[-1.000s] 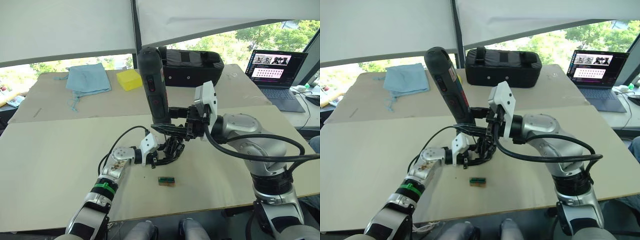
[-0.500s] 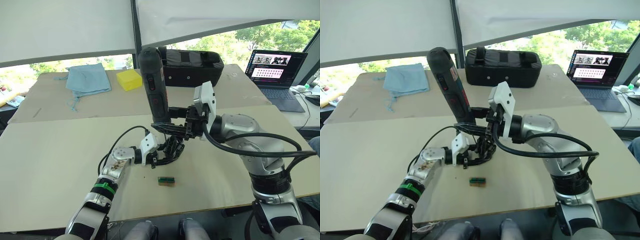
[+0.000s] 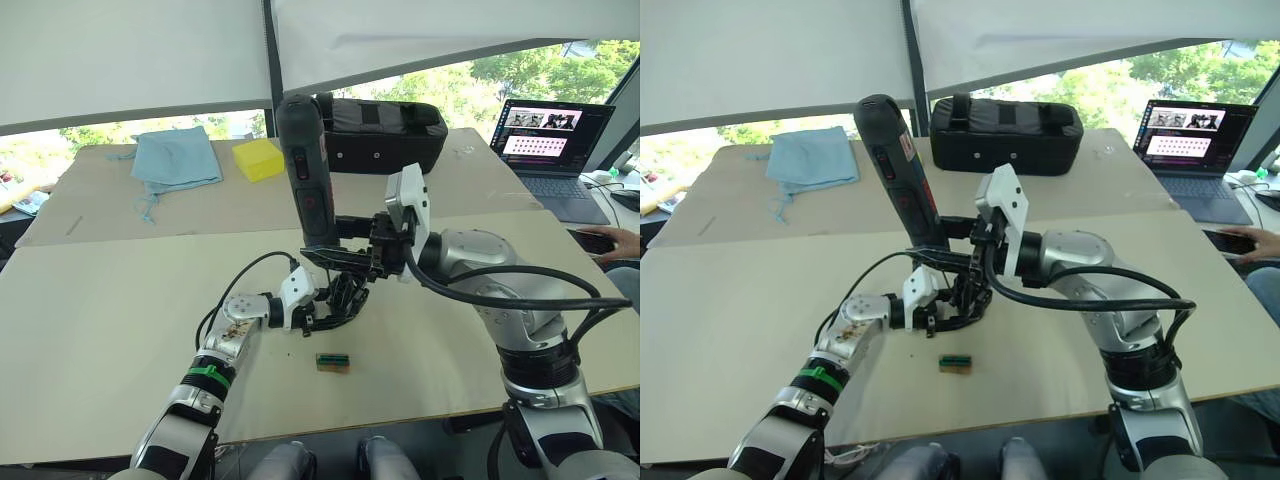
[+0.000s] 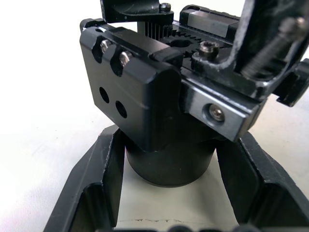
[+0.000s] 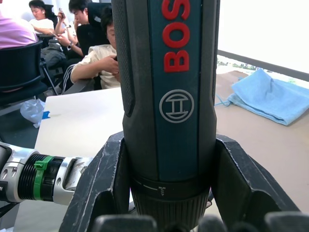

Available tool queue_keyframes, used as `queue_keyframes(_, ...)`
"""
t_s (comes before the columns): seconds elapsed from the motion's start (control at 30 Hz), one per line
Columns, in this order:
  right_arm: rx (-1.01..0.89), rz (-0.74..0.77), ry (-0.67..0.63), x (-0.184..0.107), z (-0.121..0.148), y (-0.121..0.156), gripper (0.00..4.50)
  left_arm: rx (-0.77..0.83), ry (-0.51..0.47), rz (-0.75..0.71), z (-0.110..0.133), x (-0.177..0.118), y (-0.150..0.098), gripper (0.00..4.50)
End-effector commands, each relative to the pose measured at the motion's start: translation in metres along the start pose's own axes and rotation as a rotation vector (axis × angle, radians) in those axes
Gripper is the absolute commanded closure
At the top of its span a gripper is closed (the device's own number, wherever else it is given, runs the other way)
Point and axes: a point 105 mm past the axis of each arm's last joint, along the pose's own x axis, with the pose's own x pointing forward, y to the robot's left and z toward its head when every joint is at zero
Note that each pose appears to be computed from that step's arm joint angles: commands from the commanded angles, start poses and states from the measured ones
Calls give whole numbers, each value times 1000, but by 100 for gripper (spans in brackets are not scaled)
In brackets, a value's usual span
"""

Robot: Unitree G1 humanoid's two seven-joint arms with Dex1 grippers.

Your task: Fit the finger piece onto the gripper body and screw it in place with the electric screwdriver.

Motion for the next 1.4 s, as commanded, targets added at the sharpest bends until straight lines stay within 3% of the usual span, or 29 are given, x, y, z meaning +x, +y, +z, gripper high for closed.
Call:
queue_keyframes(0.03,-57,15,-62,-1,20,6,258,8,11,10,0,-2,3,222)
queue_keyframes(1.4,31,-54,-85,-1,41,-7,258,2,4,13,1,0,2,222)
